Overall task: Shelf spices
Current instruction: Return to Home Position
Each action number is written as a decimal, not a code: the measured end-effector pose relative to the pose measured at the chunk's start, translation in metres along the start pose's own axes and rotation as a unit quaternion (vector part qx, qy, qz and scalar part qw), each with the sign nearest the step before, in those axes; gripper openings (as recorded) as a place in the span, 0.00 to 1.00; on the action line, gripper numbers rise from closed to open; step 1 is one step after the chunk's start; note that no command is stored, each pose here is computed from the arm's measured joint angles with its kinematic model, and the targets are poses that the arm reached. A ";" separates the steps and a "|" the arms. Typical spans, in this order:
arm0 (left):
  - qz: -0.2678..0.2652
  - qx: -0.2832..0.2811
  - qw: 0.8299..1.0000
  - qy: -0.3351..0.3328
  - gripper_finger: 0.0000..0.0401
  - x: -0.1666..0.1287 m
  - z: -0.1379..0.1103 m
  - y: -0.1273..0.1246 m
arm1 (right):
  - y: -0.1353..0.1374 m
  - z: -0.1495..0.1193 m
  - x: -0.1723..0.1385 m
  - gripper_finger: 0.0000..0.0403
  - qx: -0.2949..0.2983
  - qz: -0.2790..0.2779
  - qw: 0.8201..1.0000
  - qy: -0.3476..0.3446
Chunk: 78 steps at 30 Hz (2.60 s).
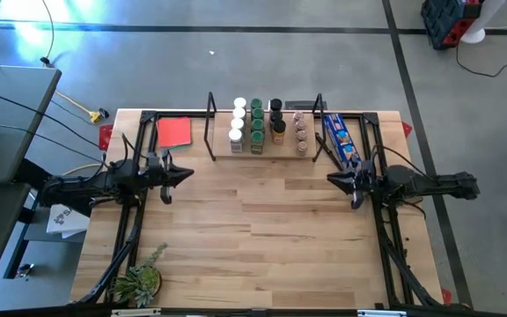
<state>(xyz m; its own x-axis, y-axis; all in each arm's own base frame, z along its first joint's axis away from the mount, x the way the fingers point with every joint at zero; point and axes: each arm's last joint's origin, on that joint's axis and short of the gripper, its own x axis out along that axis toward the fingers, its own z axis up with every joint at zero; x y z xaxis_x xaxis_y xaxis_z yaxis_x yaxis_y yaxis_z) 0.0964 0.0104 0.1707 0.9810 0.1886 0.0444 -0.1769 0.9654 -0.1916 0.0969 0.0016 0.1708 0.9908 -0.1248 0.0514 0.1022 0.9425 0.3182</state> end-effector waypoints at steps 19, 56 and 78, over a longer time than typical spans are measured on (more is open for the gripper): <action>-0.013 0.000 1.000 0.005 0.01 0.000 -0.001 -0.003 | -0.001 0.000 0.000 0.11 -0.079 -0.005 0.997 0.000; -0.089 -0.003 0.996 0.024 0.01 -0.003 -0.004 -0.017 | -0.001 0.000 0.000 0.11 -0.079 -0.005 0.997 0.000; -0.089 -0.003 0.996 0.024 0.01 -0.003 -0.004 -0.017 | -0.001 0.000 0.000 0.11 -0.079 -0.005 0.997 0.000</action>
<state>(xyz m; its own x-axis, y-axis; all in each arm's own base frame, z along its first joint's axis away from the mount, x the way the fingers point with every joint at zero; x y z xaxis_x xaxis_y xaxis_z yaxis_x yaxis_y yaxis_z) 0.0968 -0.0073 0.1695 0.9995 0.0058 0.0313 0.0003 0.9817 -0.1902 0.0971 0.0011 0.1706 0.9899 -0.1336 0.0482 0.1240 0.9785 0.1650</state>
